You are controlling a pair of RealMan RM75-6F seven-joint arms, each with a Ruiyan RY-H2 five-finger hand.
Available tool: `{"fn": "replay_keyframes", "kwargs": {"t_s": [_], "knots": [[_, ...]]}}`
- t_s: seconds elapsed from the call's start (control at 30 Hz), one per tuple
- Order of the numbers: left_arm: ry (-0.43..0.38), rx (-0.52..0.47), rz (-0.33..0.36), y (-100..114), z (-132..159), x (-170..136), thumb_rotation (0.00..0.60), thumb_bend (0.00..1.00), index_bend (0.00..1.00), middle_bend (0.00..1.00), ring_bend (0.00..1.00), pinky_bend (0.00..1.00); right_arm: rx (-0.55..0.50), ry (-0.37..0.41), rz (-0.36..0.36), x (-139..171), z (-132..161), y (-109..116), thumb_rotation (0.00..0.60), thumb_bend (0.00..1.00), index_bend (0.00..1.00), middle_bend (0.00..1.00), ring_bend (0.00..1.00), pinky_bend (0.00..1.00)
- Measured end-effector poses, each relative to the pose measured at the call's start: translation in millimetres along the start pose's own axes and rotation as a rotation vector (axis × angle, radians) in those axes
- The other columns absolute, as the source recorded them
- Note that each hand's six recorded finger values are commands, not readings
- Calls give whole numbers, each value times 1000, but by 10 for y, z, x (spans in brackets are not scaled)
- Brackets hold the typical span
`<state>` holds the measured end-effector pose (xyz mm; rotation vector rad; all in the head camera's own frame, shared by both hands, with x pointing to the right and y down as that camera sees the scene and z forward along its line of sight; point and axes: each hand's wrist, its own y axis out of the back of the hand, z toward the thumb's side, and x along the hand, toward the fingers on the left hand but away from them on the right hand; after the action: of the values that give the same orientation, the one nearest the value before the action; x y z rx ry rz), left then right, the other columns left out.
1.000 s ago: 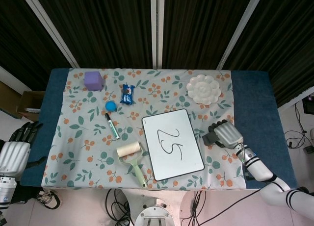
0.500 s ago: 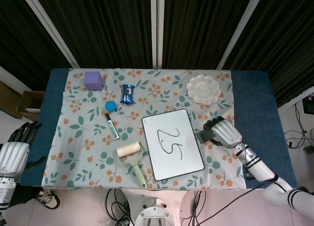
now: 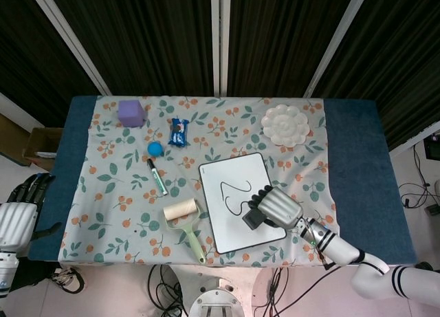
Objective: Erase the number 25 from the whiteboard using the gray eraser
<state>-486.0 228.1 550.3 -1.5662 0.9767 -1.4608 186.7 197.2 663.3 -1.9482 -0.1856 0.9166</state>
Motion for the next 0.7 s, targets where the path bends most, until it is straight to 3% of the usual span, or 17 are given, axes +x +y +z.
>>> {"fn": "replay_keyframes", "kwargs": {"t_s": [0.2, 0.7], "knots": [[2, 1, 4, -9, -13, -13, 600, 0, 86, 84, 60, 167, 6, -20, 49, 39, 75, -161, 600, 193, 895, 774, 689, 747], [6, -3, 10, 12, -23, -37, 600, 0, 86, 84, 60, 167, -15, -85, 50, -196, 72, -316, 600, 211, 895, 773, 697, 757]]}}
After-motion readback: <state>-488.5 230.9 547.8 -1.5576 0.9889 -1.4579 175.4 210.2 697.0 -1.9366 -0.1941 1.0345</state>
